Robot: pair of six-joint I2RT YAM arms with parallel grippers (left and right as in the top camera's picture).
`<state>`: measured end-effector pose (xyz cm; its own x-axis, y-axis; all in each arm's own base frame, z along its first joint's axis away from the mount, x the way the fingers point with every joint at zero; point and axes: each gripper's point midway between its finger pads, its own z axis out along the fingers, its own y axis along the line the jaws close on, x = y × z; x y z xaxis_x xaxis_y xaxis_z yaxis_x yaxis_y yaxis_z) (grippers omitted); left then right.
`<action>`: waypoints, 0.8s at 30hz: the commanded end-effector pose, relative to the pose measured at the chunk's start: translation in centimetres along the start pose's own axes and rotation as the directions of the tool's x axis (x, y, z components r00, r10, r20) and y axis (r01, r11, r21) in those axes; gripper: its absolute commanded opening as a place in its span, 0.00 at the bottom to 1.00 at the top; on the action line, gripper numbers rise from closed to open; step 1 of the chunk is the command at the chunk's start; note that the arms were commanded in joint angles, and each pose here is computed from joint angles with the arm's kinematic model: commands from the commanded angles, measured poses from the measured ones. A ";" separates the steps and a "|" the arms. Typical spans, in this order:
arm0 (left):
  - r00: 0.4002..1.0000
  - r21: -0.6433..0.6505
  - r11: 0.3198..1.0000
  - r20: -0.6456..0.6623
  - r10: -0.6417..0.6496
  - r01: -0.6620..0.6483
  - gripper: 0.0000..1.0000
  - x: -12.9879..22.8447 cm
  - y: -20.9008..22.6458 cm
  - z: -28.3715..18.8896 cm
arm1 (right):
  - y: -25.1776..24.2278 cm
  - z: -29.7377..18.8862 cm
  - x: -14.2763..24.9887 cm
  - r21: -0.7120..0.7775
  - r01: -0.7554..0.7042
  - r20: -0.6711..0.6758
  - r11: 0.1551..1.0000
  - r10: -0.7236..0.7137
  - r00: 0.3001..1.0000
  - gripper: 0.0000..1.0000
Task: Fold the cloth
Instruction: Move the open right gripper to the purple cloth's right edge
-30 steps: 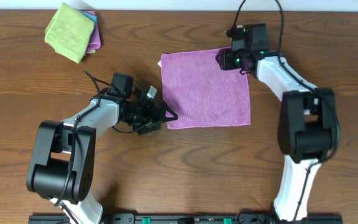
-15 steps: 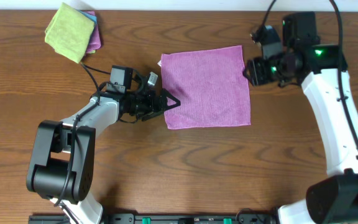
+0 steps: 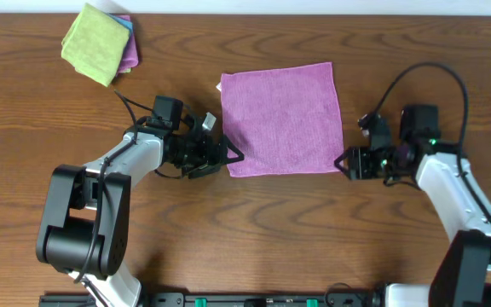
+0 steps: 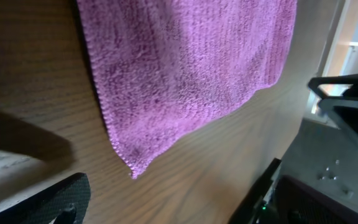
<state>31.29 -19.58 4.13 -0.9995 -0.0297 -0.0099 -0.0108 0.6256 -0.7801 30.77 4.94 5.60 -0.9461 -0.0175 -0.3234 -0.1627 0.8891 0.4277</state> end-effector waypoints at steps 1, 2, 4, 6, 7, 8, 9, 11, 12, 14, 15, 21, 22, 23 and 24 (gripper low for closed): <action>0.998 -0.021 0.998 0.028 0.051 -0.051 0.95 -0.7 -0.5 -0.5 | 0.6 0.7 0.7 -0.050 -0.048 0.013 0.998 0.049 0.999 0.53; 0.998 -0.022 0.998 0.024 0.052 -0.051 0.96 -0.6 -0.5 -0.4 | 0.5 0.8 0.8 -0.047 -0.049 0.017 0.998 0.050 0.999 0.53; 0.998 -0.022 0.998 0.017 0.054 -0.054 0.95 -0.4 -0.7 -0.3 | 0.3 1.1 0.9 -0.039 -0.048 0.019 0.998 0.049 0.999 0.56; 0.998 -0.026 0.998 0.012 0.058 -0.057 0.96 -0.3 -0.7 -0.1 | -0.3 1.3 1.0 -0.020 -0.049 0.020 0.999 0.049 0.999 0.59; 0.998 -0.029 0.998 0.012 0.060 -0.059 0.95 -0.3 -0.7 0.0 | -0.5 1.4 1.1 -0.011 -0.050 0.017 0.999 0.050 0.999 0.59; 0.998 -0.033 0.998 0.012 0.061 -0.061 0.96 -0.3 -0.6 0.0 | -0.6 1.6 1.2 -0.007 -0.053 0.012 0.999 0.053 0.999 0.59; 0.998 -0.039 0.997 0.014 0.061 -0.061 0.95 -0.3 -0.6 0.0 | -0.7 1.8 1.2 -0.007 -0.054 0.010 0.999 0.054 0.998 0.59; 0.998 -0.062 0.996 0.023 0.064 -0.062 0.96 -0.5 -0.2 0.0 | -1.2 2.3 1.2 0.003 -0.055 0.010 0.999 0.054 0.998 0.60; 0.997 -0.067 0.996 0.027 0.067 -0.065 0.95 -0.6 -0.1 0.0 | -1.4 2.7 1.0 0.004 -0.052 0.013 0.999 0.052 0.999 0.61; 0.996 -0.063 0.995 0.035 0.077 -0.075 0.95 -0.9 -0.2 0.0 | -2.1 3.6 0.3 0.005 -0.065 0.034 0.998 0.065 0.997 0.63; 0.996 -0.061 0.995 0.040 0.082 -0.079 0.95 -1.0 -0.3 0.0 | -2.3 4.0 0.0 0.005 -0.064 0.045 0.998 0.064 0.997 0.65; 0.995 -0.015 0.996 0.033 0.091 -0.091 0.95 -0.9 -1.1 0.0 | -4.3 7.1 -2.1 0.003 -0.103 0.115 0.995 0.102 0.988 0.67; 0.995 -0.008 0.996 0.031 0.091 -0.090 0.95 -0.9 -1.2 0.0 | -4.5 7.6 -2.2 -0.008 -0.121 0.121 0.993 0.121 0.985 0.68; 0.996 -0.005 0.996 0.029 0.090 -0.090 0.95 -0.8 -1.3 0.0 | -4.3 8.0 -2.2 -0.033 -0.138 0.118 0.990 0.141 0.983 0.68; 0.996 0.003 0.996 0.027 0.090 -0.091 0.95 -0.8 -1.4 0.0 | -4.0 8.2 -2.0 -0.061 -0.154 0.107 0.986 0.160 0.981 0.68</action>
<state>31.64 -19.96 3.77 -0.9985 -0.0160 -0.0525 0.0294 0.6522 -0.7575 37.63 4.87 0.88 -0.8720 0.1080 -0.4774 -0.1492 0.8703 0.4694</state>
